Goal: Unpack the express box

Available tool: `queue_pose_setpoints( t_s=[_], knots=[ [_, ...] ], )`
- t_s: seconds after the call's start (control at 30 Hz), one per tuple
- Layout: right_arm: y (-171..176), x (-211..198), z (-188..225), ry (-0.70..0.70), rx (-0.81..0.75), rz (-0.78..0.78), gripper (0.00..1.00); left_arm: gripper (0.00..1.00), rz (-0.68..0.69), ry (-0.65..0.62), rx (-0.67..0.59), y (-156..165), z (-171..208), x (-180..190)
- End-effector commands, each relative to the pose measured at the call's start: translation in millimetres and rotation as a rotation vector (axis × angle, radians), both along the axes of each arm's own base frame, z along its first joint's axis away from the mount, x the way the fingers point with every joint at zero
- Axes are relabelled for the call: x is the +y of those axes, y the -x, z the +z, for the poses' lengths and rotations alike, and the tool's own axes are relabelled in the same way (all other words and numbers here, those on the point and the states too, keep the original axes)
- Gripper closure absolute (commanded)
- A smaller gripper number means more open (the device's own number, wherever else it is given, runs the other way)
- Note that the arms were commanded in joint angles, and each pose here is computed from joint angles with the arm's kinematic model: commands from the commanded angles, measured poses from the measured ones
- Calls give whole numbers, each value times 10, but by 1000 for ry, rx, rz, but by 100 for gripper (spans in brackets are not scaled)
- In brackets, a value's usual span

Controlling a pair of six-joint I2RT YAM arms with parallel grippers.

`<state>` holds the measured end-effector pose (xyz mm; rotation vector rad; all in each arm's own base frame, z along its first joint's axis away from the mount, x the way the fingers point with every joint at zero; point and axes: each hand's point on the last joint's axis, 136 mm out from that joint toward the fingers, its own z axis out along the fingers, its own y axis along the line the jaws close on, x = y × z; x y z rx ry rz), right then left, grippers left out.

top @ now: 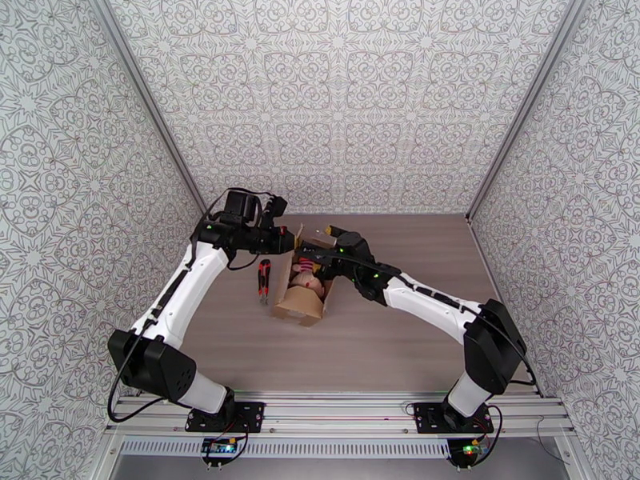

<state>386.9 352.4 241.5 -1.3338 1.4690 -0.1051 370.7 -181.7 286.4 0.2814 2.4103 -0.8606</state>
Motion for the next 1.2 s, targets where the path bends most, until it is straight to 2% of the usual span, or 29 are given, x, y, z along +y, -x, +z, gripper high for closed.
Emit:
queue_pose_setpoints(
  t_s=[0.0, 0.17, 0.43, 0.63, 0.8, 0.87, 1.1, 1.17],
  knots=[
    [162, -106, -379, 112, 145, 30, 1, 100, -22, -9, 27, 1, -82, 22],
    [148, -137, -600, 192, 171, 37, 1, 100, -31, 6, 44, 10, -113, -4],
    [186, -98, -722, 284, 189, 131, 1, 100, -43, 34, 65, 12, -127, -59],
    [-26, -129, -722, 302, 152, 38, 2, 100, -77, 37, 82, 34, -127, -154],
    [-222, -143, -688, 276, 142, -73, 18, 100, -98, 38, 90, 63, -133, -211],
    [-260, -131, -671, 265, 140, -89, 28, 100, -103, 40, 92, 74, -133, -220],
    [-291, -50, -617, 191, 157, -90, 48, 100, -111, 30, 90, 86, -139, -209],
    [-294, -34, -570, 152, 172, -88, 63, 100, -111, 27, 88, 90, -139, -197]
  ],
)
